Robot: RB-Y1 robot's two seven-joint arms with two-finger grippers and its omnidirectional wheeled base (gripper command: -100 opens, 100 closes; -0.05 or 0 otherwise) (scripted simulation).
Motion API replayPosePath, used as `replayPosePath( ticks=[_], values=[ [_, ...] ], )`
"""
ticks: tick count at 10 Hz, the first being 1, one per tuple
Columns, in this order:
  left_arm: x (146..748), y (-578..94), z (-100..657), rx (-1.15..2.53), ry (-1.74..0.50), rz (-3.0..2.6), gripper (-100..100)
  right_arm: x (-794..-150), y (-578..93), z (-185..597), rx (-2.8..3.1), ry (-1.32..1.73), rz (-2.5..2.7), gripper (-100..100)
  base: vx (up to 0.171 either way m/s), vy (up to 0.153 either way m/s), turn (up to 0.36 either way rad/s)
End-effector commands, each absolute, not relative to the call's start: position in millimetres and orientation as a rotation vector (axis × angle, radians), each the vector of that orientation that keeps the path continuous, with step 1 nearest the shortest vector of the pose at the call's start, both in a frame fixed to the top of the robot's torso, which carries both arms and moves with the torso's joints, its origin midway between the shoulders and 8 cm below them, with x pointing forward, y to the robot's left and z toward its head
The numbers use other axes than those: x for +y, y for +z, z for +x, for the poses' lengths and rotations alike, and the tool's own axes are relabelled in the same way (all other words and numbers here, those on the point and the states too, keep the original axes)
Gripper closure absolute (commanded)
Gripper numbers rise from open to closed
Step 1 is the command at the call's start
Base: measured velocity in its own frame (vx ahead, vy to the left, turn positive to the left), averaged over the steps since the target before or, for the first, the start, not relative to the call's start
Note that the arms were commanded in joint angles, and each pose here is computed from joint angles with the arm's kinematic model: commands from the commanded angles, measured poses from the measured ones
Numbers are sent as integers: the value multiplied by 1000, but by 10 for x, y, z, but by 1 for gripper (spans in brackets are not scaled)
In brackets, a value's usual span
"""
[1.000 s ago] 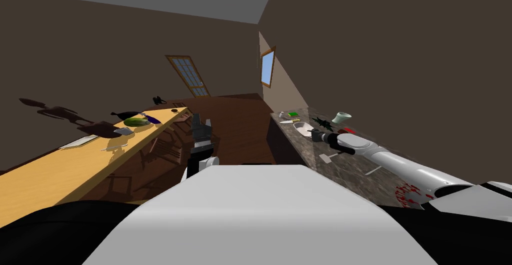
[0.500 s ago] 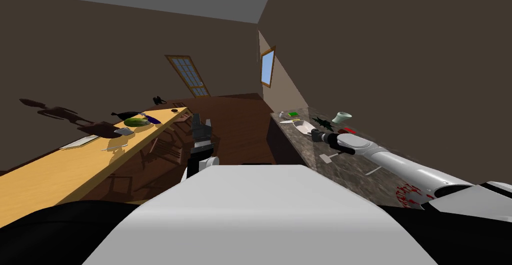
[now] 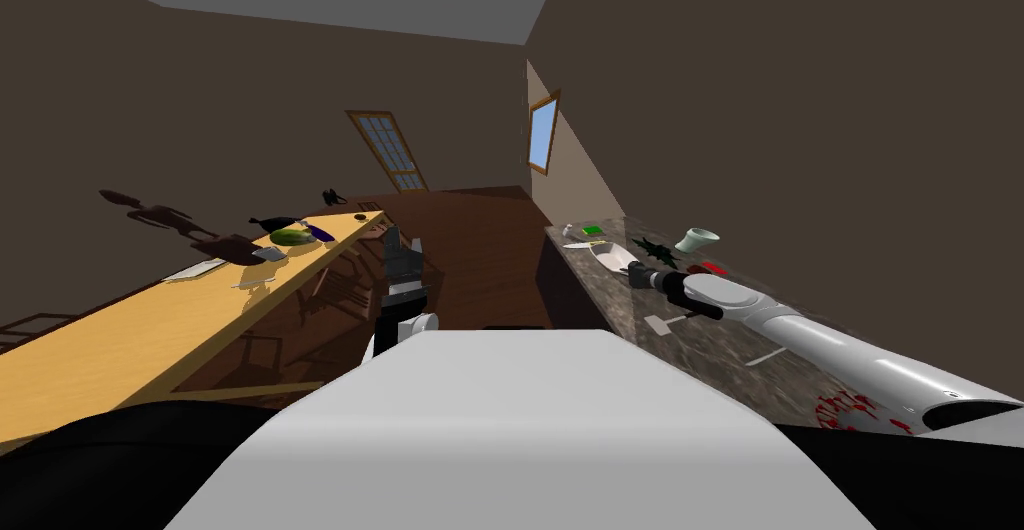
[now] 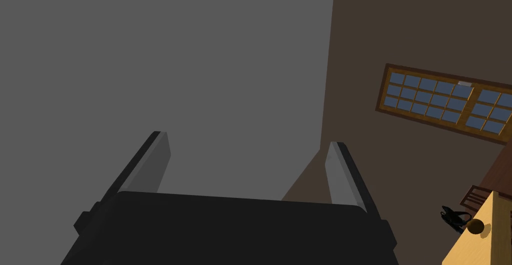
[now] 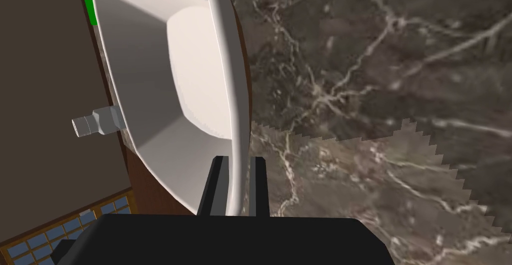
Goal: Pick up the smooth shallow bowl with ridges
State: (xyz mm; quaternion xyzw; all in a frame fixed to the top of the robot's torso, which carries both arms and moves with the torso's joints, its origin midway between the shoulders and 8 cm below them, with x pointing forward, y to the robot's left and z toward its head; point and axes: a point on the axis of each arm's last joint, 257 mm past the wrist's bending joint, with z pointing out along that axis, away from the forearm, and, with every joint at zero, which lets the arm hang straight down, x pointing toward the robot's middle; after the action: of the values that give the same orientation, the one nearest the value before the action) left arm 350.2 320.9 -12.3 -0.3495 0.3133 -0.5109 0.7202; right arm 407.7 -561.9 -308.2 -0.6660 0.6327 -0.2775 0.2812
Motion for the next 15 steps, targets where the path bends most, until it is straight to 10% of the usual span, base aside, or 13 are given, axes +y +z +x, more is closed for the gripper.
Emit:
replayPosePath(
  ticks=[1,14,15],
  values=[
    [3209,-123,3502,692,-1129,-773,0,-5650,-3064,3996,1710,-751,-1769,100,-2,-14,80],
    [3209,-123,3502,692,-1129,-773,0,-5816,-3011,3428,1796,-775,-1719,100,-1,-15,73],
    [3210,-123,3502,692,-1129,-773,0,-5817,-3014,3421,1798,-774,-1718,0,0,0,0]
  ],
)
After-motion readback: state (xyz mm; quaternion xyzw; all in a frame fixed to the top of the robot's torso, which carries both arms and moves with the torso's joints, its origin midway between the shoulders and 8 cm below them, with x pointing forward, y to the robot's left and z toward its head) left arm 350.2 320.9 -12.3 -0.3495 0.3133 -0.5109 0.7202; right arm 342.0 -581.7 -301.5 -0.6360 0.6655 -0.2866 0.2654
